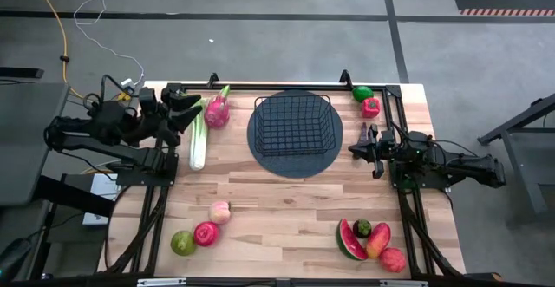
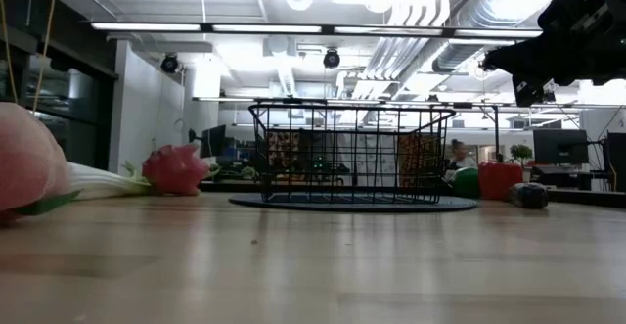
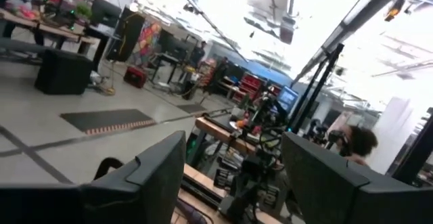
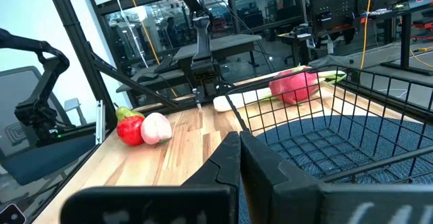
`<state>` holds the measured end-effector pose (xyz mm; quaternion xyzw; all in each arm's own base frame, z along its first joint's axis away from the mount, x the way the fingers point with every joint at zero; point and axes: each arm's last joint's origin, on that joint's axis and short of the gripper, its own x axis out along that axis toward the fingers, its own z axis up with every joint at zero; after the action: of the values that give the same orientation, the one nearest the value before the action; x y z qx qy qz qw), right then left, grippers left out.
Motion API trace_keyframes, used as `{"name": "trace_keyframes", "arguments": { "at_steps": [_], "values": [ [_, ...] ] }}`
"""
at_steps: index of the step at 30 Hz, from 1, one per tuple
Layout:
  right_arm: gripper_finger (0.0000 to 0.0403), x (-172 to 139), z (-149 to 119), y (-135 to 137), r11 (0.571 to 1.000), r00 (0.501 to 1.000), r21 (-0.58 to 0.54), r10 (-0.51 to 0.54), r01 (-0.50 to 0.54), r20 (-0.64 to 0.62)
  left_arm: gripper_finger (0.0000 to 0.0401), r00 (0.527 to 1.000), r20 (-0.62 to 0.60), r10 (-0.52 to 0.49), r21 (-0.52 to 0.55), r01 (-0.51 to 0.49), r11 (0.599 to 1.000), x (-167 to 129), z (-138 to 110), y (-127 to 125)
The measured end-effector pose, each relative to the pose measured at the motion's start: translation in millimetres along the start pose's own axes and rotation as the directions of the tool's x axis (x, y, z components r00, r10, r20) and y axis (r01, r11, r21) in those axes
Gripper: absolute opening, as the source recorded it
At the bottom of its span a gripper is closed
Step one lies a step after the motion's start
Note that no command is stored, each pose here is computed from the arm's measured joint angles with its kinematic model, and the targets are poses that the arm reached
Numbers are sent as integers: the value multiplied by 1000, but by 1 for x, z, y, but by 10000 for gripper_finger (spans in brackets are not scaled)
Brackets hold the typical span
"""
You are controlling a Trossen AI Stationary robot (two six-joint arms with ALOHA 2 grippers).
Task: Build produce basket
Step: Put the celery into the wire basket
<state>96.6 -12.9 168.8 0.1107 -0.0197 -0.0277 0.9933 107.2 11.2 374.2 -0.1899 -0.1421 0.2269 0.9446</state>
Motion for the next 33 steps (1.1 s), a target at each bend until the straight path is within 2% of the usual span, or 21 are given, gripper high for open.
{"name": "trace_keyframes", "arguments": {
  "at_steps": [3,7,9,12,15,21,23,24,26,28,31,33],
  "values": [
    [0,0,0,0,1000,1000,0,0,0,0,251,1000,-15,11,8,-11,1000,4,-3,-1],
    [0,0,0,0,1000,1000,0,0,0,0,310,998,-56,43,34,-41,999,13,-10,-3],
    [0,0,0,0,1000,1000,0,0,0,0,347,992,-101,78,63,-71,995,20,-11,-4],
    [0,0,0,0,1000,1000,0,0,0,0,389,963,-198,181,158,-151,976,28,-15,-2],
    [0,0,0,0,1000,1000,0,0,0,0,394,943,-268,197,192,-148,970,32,-20,-2],
    [0,0,0,0,1000,1000,0,0,0,0,389,903,-428,43,109,4,994,30,-29,-5],
    [0,0,0,0,1000,1000,0,0,0,0,389,888,-454,71,75,-41,996,28,-32,-3],
    [0,0,0,0,1000,1000,0,0,0,0,388,877,-466,115,51,-103,993,27,-35,0],
    [0,0,0,0,1000,1000,0,0,0,0,388,835,-498,233,28,-253,967,23,-42,7],
    [0,0,0,0,1000,1000,0,0,0,0,388,758,-544,359,40,-404,914,17,-51,16],
    [0,0,0,0,1000,1000,0,0,0,0,388,609,-597,522,77,-604,793,8,-64,27],
    [0,0,0,0,1000,1000,0,0,0,-1,388,503,-629,593,106,-700,706,4,-72,33]
  ]
}}
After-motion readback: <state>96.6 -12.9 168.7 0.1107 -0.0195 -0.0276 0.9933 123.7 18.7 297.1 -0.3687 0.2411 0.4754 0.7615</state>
